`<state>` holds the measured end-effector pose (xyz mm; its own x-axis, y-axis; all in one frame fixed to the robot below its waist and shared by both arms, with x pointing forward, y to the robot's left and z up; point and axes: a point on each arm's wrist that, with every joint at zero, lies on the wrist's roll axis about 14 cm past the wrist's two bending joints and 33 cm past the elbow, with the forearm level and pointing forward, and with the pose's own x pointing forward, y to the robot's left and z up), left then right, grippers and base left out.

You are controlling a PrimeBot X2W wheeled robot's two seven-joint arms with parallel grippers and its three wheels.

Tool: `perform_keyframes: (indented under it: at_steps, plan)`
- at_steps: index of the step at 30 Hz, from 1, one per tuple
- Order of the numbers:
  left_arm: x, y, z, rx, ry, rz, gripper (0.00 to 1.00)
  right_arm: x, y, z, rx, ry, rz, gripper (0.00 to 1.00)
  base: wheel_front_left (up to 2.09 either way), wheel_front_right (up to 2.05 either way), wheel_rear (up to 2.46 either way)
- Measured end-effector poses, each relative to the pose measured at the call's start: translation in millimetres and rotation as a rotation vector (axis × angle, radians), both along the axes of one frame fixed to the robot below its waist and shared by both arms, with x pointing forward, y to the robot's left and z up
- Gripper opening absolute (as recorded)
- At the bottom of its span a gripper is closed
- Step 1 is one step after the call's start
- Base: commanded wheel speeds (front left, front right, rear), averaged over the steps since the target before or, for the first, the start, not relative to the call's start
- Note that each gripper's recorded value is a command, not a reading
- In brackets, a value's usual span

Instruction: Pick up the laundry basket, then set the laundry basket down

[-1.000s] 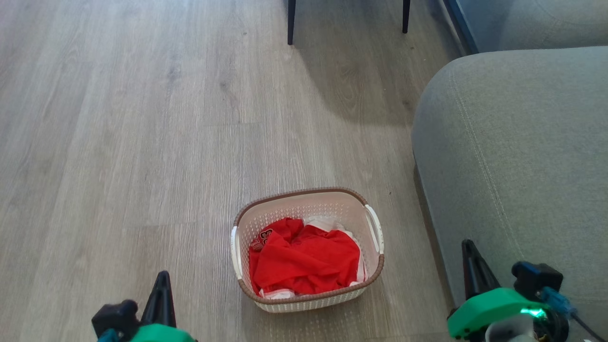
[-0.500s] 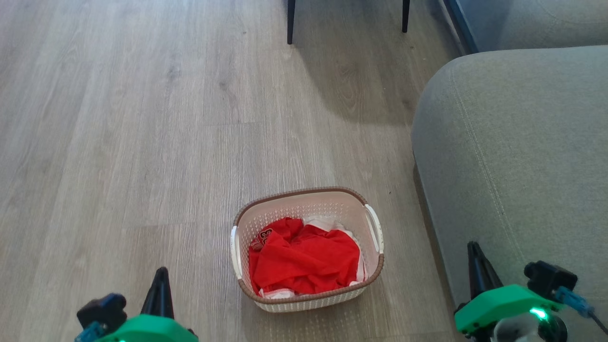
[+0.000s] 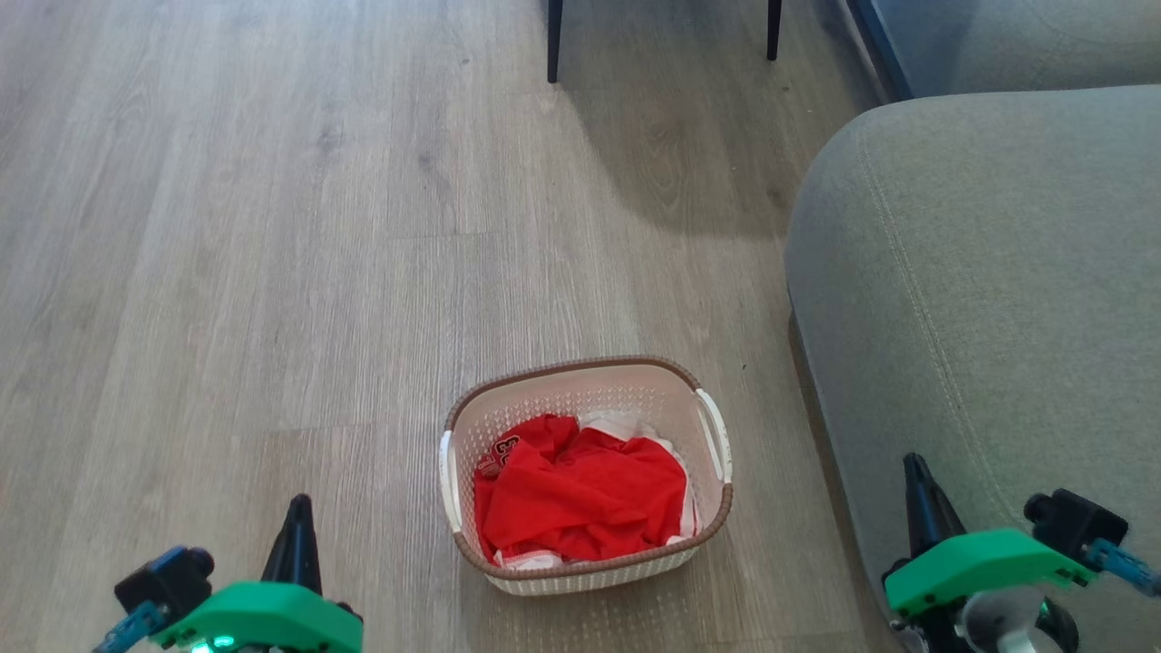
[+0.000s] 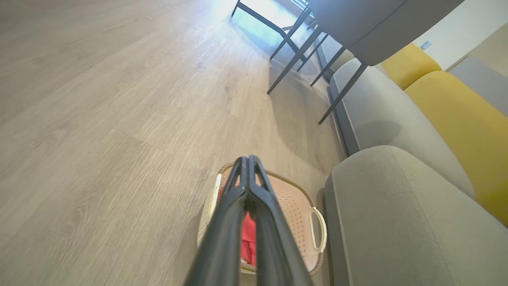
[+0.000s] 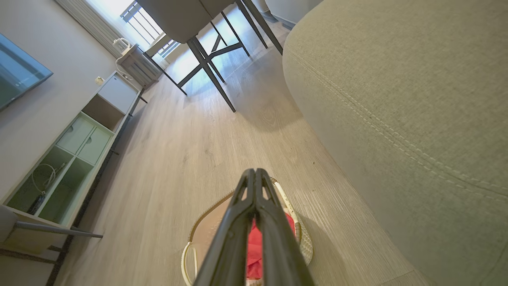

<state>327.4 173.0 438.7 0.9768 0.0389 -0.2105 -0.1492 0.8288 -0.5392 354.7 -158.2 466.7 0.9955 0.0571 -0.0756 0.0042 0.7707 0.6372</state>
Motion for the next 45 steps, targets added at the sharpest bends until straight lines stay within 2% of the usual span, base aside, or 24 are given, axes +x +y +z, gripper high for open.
perform_keyframes:
  at_steps: [45]
  plan:
    - [24, 6, 11, -0.528, -0.015, 0.071, 0.00, 10, -27, 0, 0.469, 0.054, -0.106, 0.00, 0.00, 0.00, 0.00]
